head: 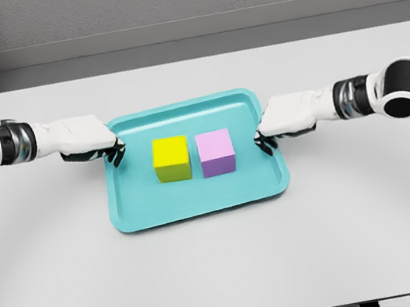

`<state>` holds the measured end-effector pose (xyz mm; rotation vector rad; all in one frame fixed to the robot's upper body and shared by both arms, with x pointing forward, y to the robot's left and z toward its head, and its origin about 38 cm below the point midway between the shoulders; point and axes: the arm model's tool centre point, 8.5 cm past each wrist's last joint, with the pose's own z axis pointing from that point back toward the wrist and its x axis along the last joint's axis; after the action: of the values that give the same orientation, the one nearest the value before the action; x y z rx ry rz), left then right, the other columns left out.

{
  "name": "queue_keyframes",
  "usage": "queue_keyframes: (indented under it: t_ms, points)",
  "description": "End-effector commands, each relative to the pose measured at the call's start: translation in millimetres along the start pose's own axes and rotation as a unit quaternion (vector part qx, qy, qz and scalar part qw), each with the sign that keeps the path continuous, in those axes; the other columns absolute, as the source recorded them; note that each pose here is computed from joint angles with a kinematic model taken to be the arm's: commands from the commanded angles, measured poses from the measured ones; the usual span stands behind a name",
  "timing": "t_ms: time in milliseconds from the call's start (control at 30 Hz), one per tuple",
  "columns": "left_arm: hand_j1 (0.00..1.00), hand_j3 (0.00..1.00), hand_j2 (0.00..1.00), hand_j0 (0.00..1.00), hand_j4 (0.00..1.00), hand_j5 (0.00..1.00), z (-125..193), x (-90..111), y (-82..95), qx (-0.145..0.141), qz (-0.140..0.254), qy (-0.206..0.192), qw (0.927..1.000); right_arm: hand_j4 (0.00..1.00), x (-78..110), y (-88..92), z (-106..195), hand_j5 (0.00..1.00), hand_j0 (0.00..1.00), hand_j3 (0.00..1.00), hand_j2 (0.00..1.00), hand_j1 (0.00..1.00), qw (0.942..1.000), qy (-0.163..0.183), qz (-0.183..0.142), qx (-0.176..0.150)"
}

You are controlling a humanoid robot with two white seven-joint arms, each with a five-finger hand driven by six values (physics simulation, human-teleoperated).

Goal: Push two cubes

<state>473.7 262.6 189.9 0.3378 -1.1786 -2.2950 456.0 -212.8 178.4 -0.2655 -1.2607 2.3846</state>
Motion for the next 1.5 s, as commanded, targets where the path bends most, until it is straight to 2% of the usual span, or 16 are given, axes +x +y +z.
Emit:
queue_keyframes:
  t_ms: [0, 100, 133, 200, 467, 533, 600, 700, 733, 833, 900, 1400, 1467]
  points:
    - [0.37, 0.37, 0.37, 0.37, 0.37, 0.37, 0, 0, 0.4, 0.002, 0.002, 0.0, 1.0, 0.33, 9.8, 2.7, -15, 0.33, 0.33, 0.33, 0.33, 0.33, 0.9998, -0.018, -0.001, 0.007]
    - [0.37, 0.37, 0.37, 0.37, 0.37, 0.37, 2, -1, -0.4, 0.001, 0.002, 0.002, 1.0, 0.31, 13.4, -2.8, -24, 0.31, 0.31, 0.31, 0.31, 0.31, 0.9996, -0.025, 0.004, 0.007]
    - [0.37, 0.37, 0.37, 0.37, 0.37, 0.37, 2, -1, -0.4, 0.001, 0.002, 0.002, 1.0, 0.31, 19.1, -2.5, -31, 0.31, 0.31, 0.31, 0.31, 0.31, 0.9992, -0.035, 0.011, 0.017]
    - [0.37, 0.37, 0.37, 0.37, 0.37, 0.37, 2, -1, -0.4, 0.001, 0.002, 0.002, 1.0, 0.31, 19.4, -1.4, -41, 0.31, 0.31, 0.31, 0.31, 0.31, 0.9991, -0.038, 0.005, 0.02]
    - [0.37, 0.37, 0.37, 0.37, 0.37, 0.37, 4, -3, -1.0, 0.0, 0.003, 0.004, 1.0, 0.31, 19.3, -7.6, -42, 0.31, 0.31, 0.31, 0.31, 0.31, 0.9991, -0.038, 0.009, 0.016]
    - [0.37, 0.37, 0.37, 0.37, 0.37, 0.37, 31, -20, 2.7, 0.011, 0.008, 0.035, 0.9993, 0.31, 19.3, -7.7, -42, 0.31, 0.31, 0.31, 0.31, 0.31, 0.9991, -0.039, 0.009, 0.016]
    - [0.38, 0.38, 0.38, 0.38, 0.38, 0.38, 46, -37, 1.6, 0.021, 0.026, 0.061, 0.9976, 0.31, 14.1, -5.4, -38, 0.31, 0.31, 0.31, 0.31, 0.31, 0.9994, -0.031, 0.005, 0.017]
    - [0.39, 0.39, 0.39, 0.39, 0.39, 0.39, 83, -70, -7.9, 0.034, 0.062, 0.117, 0.9907, 0.31, 0.9, -1.4, -33, 0.31, 0.31, 0.31, 0.31, 0.31, 0.9997, -0.013, -0.008, 0.02]
    - [0.39, 0.39, 0.39, 0.39, 0.39, 0.39, 84, -72, -9.5, 0.033, 0.065, 0.119, 0.9902, 0.31, -0.2, -2.8, -33, 0.31, 0.31, 0.31, 0.31, 0.31, 0.9997, -0.012, -0.008, 0.019]
    - [0.39, 0.39, 0.39, 0.39, 0.39, 0.39, 88, -75, -8.2, 0.039, 0.068, 0.125, 0.9891, 0.32, 1.5, -10.3, -45, 0.32, 0.32, 0.32, 0.32, 0.32, 0.9997, -0.018, -0.012, 0.014]
    - [0.39, 0.39, 0.39, 0.39, 0.39, 0.39, 88, -75, -8.2, 0.039, 0.068, 0.125, 0.9891, 0.32, 2.5, -8.6, -63, 0.32, 0.32, 0.32, 0.32, 0.32, 0.9995, -0.017, -0.013, 0.024]
    - [0.4, 0.4, 0.4, 0.4, 0.4, 0.4, 89, -75, -9.2, 0.038, 0.069, 0.125, 0.989, 0.32, 7.9, -9.1, -64, 0.32, 0.32, 0.32, 0.32, 0.32, 0.9994, -0.023, -0.003, 0.027]
    - [0.45, 0.45, 0.45, 0.45, 0.45, 0.45, 89, -75, -8.3, 0.039, 0.069, 0.125, 0.989, 0.32, 12.4, -10.9, -65, 0.32, 0.32, 0.32, 0.32, 0.32, 0.9993, -0.029, 0.001, 0.025]
